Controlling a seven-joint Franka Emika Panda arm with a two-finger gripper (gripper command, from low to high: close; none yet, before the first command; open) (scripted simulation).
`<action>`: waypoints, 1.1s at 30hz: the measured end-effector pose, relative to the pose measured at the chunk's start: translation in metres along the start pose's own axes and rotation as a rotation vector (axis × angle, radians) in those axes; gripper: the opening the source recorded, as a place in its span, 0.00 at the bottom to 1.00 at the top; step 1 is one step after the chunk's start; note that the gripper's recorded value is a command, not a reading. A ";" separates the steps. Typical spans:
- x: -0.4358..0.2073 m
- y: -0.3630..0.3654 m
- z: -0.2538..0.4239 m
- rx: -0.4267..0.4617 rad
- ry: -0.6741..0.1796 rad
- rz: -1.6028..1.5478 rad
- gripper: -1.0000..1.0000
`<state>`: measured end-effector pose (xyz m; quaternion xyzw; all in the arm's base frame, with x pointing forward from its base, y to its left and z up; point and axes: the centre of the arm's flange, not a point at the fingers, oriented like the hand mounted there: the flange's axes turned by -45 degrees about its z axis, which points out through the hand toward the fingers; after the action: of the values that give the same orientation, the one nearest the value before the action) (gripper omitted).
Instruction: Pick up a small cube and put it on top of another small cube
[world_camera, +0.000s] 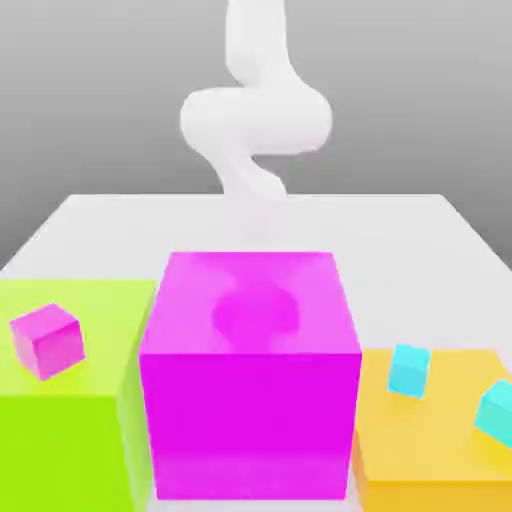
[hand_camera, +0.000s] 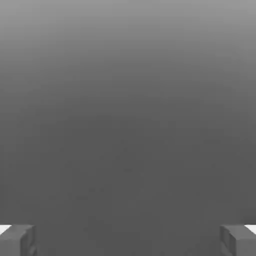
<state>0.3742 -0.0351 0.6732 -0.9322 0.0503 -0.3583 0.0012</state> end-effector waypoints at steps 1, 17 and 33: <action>-0.001 0.017 0.020 -0.015 -0.030 0.029 0.50; -0.173 0.317 0.224 -0.228 -0.477 0.475 0.50; -0.412 0.362 0.248 -0.451 -0.643 1.073 0.50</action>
<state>0.2022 -0.3647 0.1996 -0.8157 0.5784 0.0074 -0.0008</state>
